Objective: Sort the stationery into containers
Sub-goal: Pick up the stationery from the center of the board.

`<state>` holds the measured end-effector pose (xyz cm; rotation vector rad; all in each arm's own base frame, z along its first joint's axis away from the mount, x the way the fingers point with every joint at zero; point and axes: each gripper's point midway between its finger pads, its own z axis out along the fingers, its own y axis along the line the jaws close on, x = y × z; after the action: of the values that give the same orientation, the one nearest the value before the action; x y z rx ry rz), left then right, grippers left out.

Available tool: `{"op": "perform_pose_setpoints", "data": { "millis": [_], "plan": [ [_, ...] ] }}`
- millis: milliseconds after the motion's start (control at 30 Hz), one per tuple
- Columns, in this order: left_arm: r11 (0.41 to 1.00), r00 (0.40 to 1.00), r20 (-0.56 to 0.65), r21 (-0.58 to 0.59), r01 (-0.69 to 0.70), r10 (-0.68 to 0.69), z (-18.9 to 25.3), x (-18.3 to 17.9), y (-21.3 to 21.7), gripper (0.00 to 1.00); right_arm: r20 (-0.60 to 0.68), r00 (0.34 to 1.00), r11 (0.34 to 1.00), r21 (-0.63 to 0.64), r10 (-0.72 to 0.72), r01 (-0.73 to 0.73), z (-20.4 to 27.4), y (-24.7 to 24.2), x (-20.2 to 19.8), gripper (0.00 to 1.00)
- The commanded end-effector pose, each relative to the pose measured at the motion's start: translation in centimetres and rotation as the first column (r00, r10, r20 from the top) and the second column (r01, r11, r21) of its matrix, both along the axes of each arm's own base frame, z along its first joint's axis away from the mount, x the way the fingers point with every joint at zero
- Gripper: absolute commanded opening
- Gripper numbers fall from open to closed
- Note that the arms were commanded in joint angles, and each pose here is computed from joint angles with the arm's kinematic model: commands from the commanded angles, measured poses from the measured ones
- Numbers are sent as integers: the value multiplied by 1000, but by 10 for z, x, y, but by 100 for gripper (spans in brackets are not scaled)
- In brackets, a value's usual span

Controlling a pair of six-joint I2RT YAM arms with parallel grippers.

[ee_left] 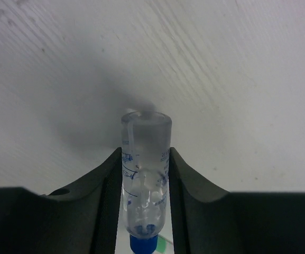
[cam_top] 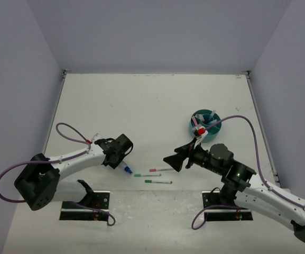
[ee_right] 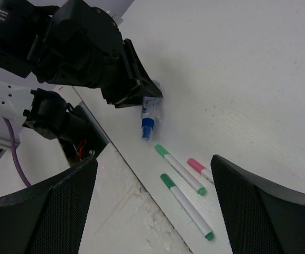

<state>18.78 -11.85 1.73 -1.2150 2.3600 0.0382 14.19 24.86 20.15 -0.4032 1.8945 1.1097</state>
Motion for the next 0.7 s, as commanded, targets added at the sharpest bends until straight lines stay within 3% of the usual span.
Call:
{"op": "perform_pose_setpoints", "data": {
  "millis": [0,67,233,433,667],
  "plan": [
    [960,992,110,-279,-33,65,58,17,-58,0,-6,999,973,230,33,-31,27,26,1,79],
    [935,984,155,-353,-31,91,83,22,-78,0,-25,1000,966,260,10,-3,23,30,5,70],
    [873,972,188,-487,-30,138,130,24,-123,0,-39,989,955,255,-146,151,18,40,16,69],
    [834,975,153,-549,-50,159,139,27,-154,0,-76,952,931,200,-296,305,13,43,26,67],
    [828,971,179,-560,-33,160,147,35,-162,0,-127,919,911,140,-373,389,-7,33,32,49]
  ]
}}
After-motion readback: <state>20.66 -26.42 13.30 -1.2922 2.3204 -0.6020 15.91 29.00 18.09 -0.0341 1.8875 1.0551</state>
